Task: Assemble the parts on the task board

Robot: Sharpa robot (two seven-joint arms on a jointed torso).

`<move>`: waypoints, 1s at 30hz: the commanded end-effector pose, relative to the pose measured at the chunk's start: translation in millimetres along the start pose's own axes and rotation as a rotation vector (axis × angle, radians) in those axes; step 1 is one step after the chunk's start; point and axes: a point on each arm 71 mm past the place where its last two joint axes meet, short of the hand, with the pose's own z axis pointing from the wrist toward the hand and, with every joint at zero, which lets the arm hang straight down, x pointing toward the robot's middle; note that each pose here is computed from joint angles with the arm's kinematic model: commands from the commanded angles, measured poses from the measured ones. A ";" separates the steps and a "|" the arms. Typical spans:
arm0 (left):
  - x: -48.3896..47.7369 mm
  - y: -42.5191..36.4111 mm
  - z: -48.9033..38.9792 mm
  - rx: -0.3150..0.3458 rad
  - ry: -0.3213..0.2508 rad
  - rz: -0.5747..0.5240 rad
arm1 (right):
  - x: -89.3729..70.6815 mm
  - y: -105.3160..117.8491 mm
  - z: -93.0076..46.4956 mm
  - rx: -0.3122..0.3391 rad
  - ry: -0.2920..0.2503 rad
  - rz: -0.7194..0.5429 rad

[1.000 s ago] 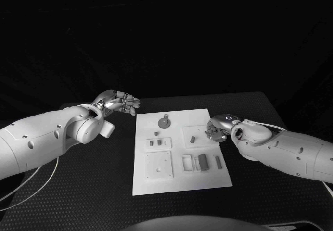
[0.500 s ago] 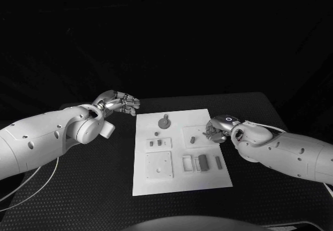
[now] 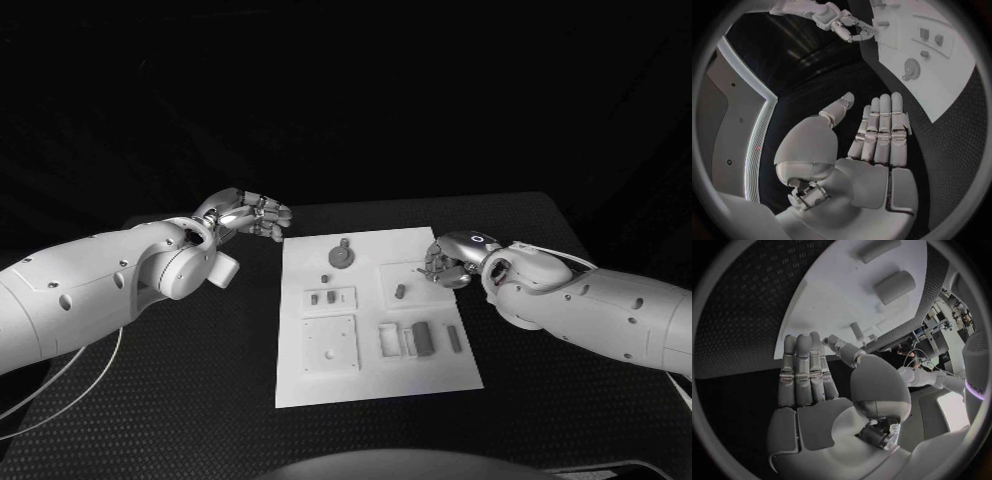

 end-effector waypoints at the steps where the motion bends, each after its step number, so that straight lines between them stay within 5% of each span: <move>1: 2.8 -2.3 0.9 0.011 0.022 0.011 | -2.5 1.0 0.4 -0.012 0.004 0.037; 11: 7.3 -0.7 4.2 -0.020 0.048 0.049 | -21.5 6.0 5.1 -0.034 -0.035 0.067; 18: 27.6 -1.6 11.6 -0.118 0.234 0.115 | -51.0 24.1 8.9 -0.096 -0.074 0.091; 30: 55.9 -9.6 22.9 -0.164 0.389 0.191 | -64.1 67.1 7.8 -0.210 -0.076 0.118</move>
